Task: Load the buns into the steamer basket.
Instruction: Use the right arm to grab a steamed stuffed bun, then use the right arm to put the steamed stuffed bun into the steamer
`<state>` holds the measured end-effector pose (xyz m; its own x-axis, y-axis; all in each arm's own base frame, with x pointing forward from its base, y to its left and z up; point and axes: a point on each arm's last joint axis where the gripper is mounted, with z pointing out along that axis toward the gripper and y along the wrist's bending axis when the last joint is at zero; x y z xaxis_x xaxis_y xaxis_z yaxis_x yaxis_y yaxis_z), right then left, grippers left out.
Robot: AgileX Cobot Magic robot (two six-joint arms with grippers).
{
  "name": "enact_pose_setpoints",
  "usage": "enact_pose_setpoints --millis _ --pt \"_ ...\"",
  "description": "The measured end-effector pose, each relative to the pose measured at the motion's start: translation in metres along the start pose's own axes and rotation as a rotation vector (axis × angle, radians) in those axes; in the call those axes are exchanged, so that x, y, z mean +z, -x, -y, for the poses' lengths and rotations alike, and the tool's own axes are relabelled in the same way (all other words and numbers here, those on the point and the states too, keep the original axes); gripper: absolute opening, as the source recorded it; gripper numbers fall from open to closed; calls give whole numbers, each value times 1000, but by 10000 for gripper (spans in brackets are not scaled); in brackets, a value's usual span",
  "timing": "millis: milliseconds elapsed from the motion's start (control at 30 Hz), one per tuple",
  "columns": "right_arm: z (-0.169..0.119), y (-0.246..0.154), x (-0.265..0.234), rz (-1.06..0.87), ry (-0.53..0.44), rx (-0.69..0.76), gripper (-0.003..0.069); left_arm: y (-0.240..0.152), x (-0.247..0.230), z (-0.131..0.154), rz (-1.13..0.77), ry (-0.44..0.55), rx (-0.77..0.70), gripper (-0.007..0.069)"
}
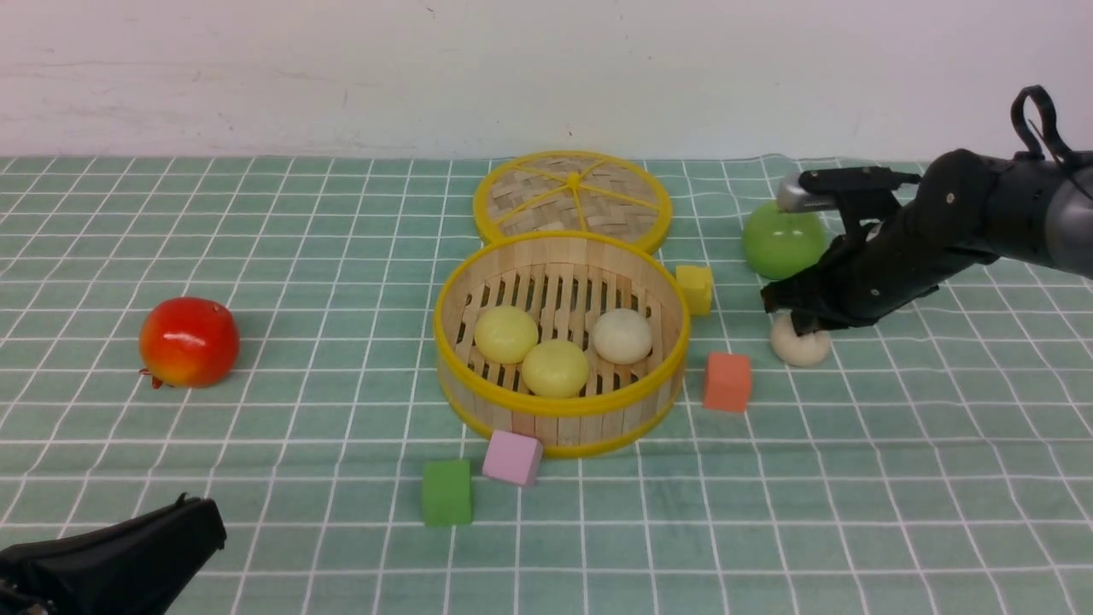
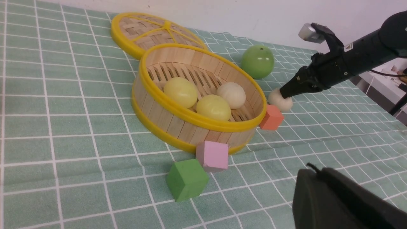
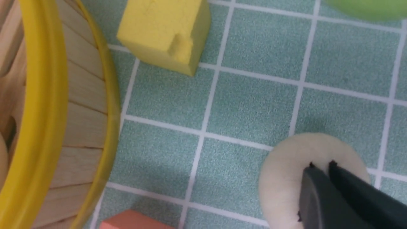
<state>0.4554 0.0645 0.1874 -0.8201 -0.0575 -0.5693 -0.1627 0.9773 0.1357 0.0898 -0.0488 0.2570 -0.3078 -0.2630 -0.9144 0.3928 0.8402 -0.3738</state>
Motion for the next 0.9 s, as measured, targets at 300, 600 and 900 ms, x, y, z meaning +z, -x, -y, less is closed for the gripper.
enact_pose_setpoints --millis 300,600,900 --pt "-45 27 -72 164 114 -107 0 0 0 0 0 0 0 1" --pt "-148 20 -51 324 313 -272 0 0 0 0 0 0 0 1" --pt "-161 10 14 373 227 -277 51 0 0 0 0 0 0 1"
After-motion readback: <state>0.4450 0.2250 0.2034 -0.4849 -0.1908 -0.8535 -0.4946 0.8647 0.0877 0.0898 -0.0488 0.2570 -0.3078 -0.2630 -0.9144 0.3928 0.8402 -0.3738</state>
